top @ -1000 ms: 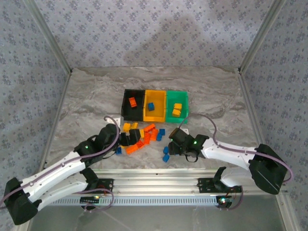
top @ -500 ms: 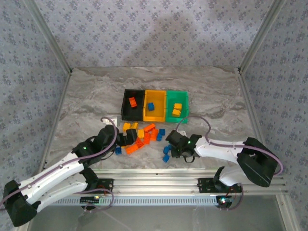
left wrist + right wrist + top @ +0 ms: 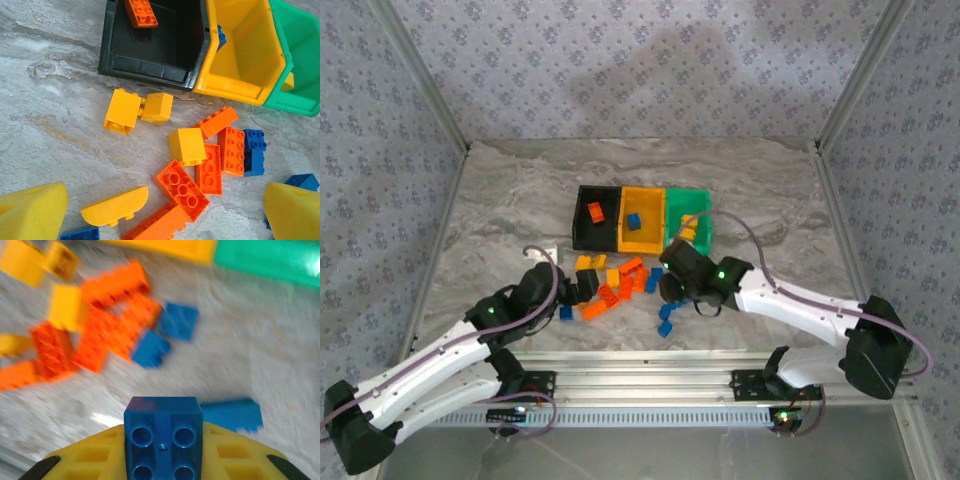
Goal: Sort the legos into containers by color
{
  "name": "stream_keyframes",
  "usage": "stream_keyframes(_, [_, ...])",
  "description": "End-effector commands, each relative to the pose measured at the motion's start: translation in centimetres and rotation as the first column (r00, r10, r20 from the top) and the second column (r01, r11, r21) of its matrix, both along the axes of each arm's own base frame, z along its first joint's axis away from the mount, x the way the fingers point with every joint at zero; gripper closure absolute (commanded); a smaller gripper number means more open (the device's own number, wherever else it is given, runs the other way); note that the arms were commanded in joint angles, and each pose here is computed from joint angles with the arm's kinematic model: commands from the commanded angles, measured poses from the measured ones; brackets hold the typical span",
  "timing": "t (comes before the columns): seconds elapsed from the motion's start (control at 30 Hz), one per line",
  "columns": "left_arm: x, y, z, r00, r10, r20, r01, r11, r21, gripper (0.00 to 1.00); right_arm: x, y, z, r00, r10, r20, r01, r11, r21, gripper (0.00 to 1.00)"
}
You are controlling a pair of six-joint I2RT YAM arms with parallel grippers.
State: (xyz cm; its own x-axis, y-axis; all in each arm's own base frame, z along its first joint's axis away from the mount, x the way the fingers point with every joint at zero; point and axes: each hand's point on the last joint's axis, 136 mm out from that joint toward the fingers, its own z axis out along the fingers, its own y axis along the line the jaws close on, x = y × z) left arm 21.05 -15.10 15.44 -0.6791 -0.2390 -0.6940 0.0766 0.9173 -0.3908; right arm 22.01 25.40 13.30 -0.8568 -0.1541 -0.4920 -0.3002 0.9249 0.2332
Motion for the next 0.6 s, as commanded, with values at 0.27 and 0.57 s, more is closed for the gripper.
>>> stream_keyframes(0.27, [-1.1,1.5,-0.9,1.000,0.018,-0.024,-0.018,1.000,0.022,0.00,14.9,6.1,1.7,0.993,-0.076,0.088,0.078,0.997,-0.023,0.69])
stream_keyframes(0.57, [-1.5,1.5,-1.6,0.999,0.007,-0.036,-0.006,1.000,0.022,0.00,20.3,5.7,-1.9,0.984,-0.178,0.019,0.179,0.982,-0.064,0.60])
